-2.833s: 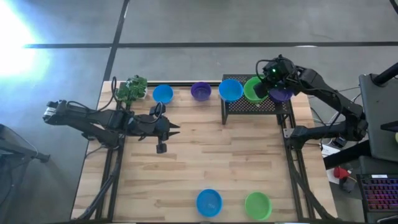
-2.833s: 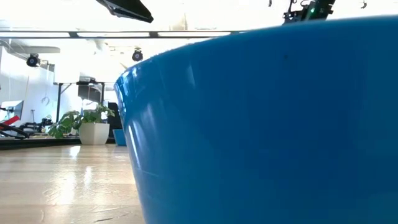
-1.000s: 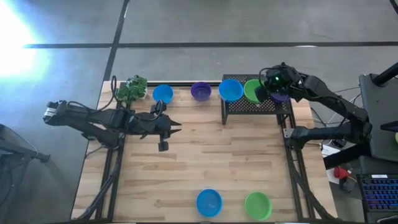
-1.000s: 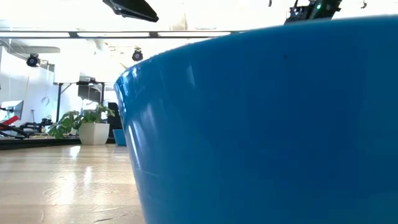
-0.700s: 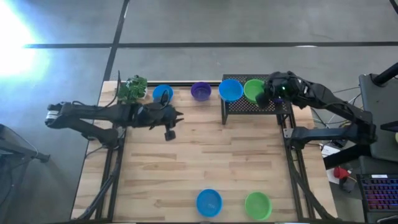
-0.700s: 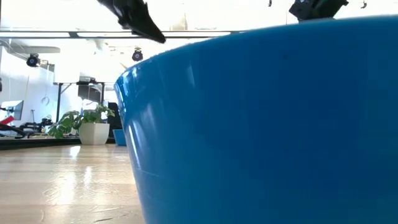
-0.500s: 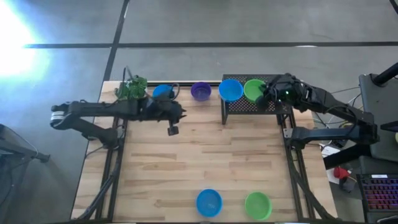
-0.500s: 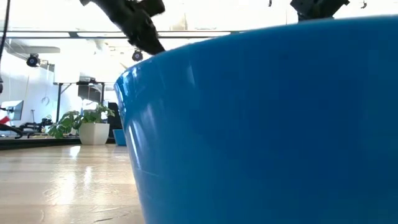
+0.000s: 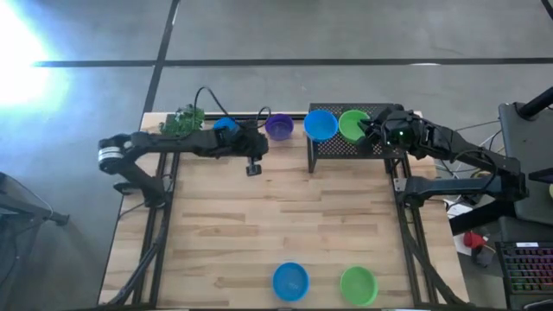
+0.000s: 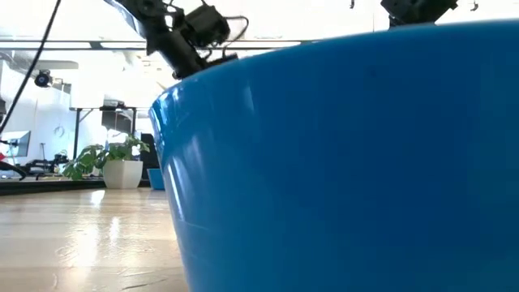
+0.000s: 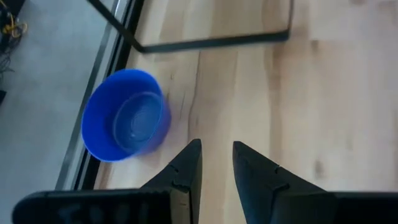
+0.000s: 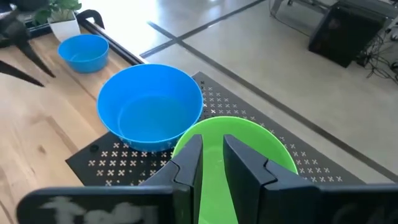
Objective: Pick & Place Mini bowls
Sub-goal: Stack the purple bowl on the stacked purple bowls on the shelf
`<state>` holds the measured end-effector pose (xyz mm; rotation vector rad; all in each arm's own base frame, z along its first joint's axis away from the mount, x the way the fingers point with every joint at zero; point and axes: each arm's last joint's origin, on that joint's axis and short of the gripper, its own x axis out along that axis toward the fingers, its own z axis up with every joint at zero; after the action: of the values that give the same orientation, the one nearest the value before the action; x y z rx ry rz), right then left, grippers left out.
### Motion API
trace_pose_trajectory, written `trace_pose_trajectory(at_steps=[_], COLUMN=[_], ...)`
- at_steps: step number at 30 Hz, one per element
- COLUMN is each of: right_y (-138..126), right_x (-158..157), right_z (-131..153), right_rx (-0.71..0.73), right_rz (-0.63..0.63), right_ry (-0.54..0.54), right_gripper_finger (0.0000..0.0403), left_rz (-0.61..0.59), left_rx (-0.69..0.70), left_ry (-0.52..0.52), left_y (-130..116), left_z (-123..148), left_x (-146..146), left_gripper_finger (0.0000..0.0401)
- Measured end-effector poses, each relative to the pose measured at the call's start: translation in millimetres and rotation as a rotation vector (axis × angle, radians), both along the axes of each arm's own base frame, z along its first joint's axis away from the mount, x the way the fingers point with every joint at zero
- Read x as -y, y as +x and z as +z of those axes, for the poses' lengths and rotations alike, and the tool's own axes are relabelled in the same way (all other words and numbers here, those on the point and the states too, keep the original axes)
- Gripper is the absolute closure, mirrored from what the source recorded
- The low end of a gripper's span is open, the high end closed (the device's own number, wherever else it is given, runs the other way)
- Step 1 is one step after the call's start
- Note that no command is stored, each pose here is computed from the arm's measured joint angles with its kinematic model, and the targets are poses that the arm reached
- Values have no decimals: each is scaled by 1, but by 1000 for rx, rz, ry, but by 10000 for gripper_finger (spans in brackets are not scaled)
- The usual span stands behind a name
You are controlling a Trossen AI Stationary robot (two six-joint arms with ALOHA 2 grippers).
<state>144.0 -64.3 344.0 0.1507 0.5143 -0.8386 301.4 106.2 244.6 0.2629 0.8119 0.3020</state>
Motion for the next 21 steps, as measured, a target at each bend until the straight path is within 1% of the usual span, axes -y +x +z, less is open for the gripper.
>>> trace_pose_trajectory(at_steps=[4, 9, 14, 21], right_y=[0, 0, 0, 0], right_x=[0, 0, 0, 0], right_z=[0, 0, 0, 0], right_rx=[2, 2, 1, -19], right_rz=[3, 4, 6, 20], right_ry=[2, 0, -2, -18], right_gripper_finger=[344, 341, 344, 341], left_rz=[23, 37, 49, 46], left_rx=[-32, -58, -38, -47], left_ry=[3, 16, -8, -6], left_y=[5, 10, 20, 39], left_z=[-12, -19, -32, -52], left_x=[-18, -39, -60, -75], left_gripper_finger=[317, 317, 317, 317])
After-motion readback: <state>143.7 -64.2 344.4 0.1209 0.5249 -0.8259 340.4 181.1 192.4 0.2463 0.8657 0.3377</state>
